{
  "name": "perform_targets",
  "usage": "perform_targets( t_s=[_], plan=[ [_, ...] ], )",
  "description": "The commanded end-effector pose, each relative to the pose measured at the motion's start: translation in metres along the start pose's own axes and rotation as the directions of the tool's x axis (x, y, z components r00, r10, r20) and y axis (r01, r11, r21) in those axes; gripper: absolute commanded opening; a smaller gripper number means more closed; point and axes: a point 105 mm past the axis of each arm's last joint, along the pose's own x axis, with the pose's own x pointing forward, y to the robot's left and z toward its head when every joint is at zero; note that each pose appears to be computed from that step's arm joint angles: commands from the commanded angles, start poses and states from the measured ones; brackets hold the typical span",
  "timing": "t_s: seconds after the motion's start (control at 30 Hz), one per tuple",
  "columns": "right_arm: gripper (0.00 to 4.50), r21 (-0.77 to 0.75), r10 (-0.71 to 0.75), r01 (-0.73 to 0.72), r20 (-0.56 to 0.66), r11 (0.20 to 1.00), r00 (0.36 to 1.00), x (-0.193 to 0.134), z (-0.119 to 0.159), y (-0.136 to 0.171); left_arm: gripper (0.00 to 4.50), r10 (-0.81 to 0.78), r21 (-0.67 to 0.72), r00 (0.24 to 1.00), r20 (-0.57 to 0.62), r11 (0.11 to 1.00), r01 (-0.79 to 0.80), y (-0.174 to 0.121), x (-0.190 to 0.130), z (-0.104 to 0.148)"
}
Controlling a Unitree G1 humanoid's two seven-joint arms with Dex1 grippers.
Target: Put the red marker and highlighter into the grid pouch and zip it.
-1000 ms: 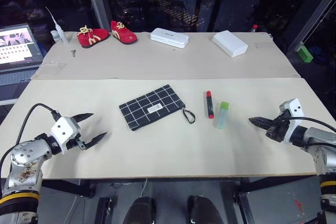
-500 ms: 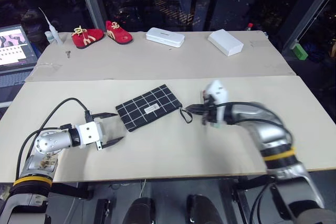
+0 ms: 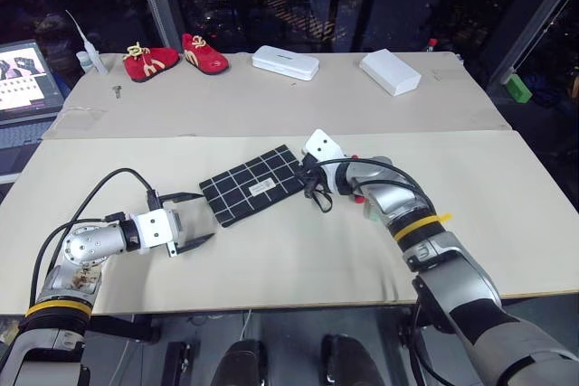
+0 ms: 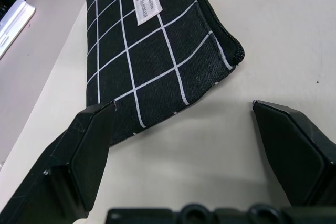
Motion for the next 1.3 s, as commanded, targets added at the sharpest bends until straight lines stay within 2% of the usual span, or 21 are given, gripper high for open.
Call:
perform_targets(
  t_s=[0.03, 0.13, 0.27, 0.37, 0.47, 0.73, 1.13, 1.2, 1.23, 1.3],
  plan=[
    [0.05, -0.121, -0.012, 0.008, -0.032, 0.993, 0.999, 0.005, -0.002, 0.001, 4.5, 0.022, 0.025, 1.0, 0.013, 0.999, -0.022, 0.004, -0.005, 0.004],
    [0.05, -0.228, -0.023, -0.001, -0.101, 0.974, 0.995, 0.008, -0.017, 0.004, 4.5, 0.022, 0.038, 1.0, 0.013, 0.999, -0.022, 0.004, -0.005, 0.005],
    [0.05, -0.267, -0.027, 0.0, -0.098, 0.964, 0.995, 0.009, -0.017, 0.003, 4.5, 0.019, 0.084, 1.0, 0.01, 0.996, -0.02, 0.005, -0.002, 0.006],
    [0.05, -0.261, -0.033, 0.012, -0.078, 0.965, 0.996, 0.009, -0.012, 0.0, 4.5, 0.043, 0.189, 0.999, -0.003, 0.981, -0.042, 0.009, 0.007, 0.004],
    [0.05, -0.245, -0.03, 0.013, -0.067, 0.969, 0.997, 0.008, -0.01, -0.001, 4.5, 0.073, 0.27, 0.997, 0.04, 0.96, -0.081, 0.01, 0.022, 0.009],
    [0.05, -0.214, -0.028, 0.013, -0.067, 0.977, 0.997, 0.009, -0.013, 0.001, 4.5, 0.093, 0.308, 0.987, 0.13, 0.943, -0.129, 0.007, 0.044, 0.02],
    [0.05, -0.202, -0.035, 0.023, -0.06, 0.979, 0.998, 0.011, -0.011, -0.002, 4.5, 0.096, 0.37, 0.985, 0.142, 0.918, -0.143, 0.021, 0.053, 0.024],
    [0.0, -0.195, -0.038, 0.025, -0.059, 0.98, 0.998, 0.01, -0.012, -0.003, 3.98, 0.089, 0.373, 0.986, 0.142, 0.918, -0.137, 0.02, 0.054, 0.023],
    [0.0, -0.194, -0.038, 0.025, -0.06, 0.981, 0.998, 0.009, -0.012, -0.003, 3.91, 0.087, 0.371, 0.985, 0.145, 0.918, -0.136, 0.02, 0.054, 0.023],
    [0.0, -0.193, -0.038, 0.025, -0.061, 0.981, 0.997, 0.008, -0.014, -0.004, 3.12, 0.086, 0.368, 0.983, 0.16, 0.919, -0.141, 0.019, 0.055, 0.025]
  ],
)
